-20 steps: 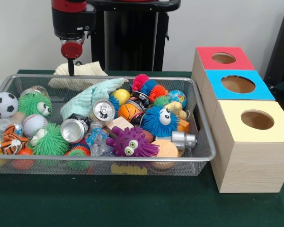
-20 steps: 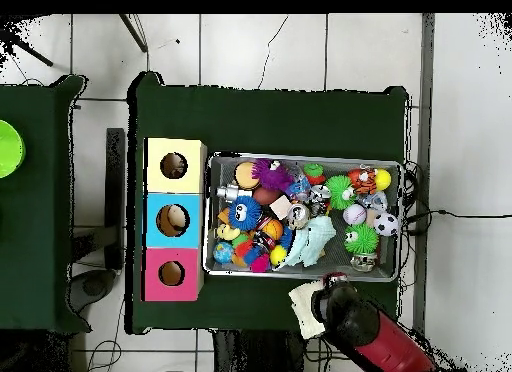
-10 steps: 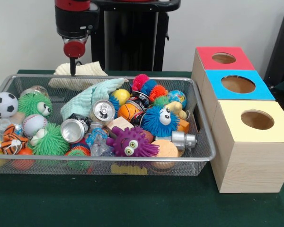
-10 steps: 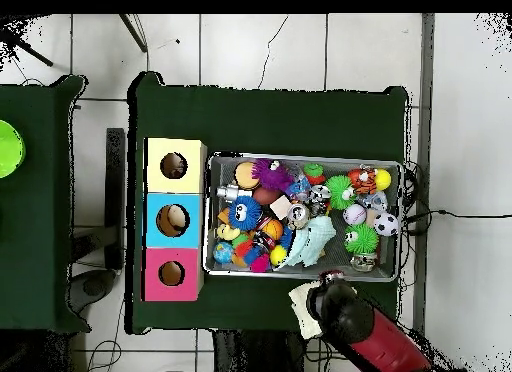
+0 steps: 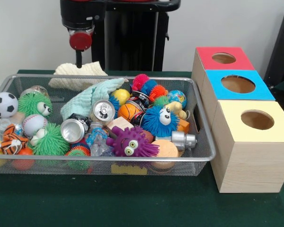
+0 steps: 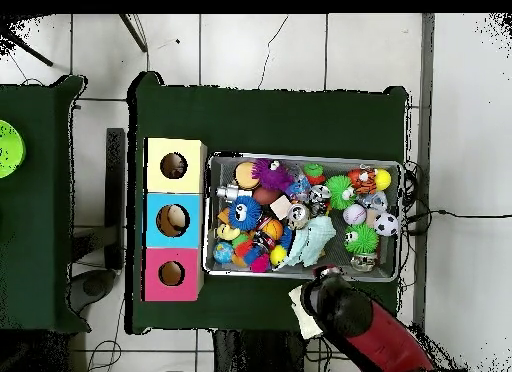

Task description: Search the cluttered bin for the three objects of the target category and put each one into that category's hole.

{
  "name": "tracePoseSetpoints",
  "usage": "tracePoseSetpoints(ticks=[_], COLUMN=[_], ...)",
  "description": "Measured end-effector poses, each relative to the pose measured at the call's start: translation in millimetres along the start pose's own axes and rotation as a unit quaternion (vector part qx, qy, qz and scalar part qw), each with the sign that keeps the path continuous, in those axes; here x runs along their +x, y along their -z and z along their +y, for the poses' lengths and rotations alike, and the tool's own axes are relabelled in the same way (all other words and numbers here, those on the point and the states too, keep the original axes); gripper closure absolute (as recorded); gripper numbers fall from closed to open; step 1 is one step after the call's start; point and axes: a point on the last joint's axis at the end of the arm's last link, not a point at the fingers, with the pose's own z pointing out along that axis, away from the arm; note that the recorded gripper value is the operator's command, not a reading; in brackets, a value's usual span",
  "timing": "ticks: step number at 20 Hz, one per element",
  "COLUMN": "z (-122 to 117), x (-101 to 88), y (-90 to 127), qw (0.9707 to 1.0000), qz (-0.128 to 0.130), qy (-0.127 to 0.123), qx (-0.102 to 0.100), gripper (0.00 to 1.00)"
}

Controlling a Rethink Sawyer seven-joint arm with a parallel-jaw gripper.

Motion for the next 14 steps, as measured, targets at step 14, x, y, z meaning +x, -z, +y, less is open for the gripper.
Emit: tracePoseSetpoints(ticks=[14], z=[16], x=[-34.8], y=[25], qw=[0.9996], qz=[-0.019], qy=[-0.011], qx=[-0.017], gripper=[1.0])
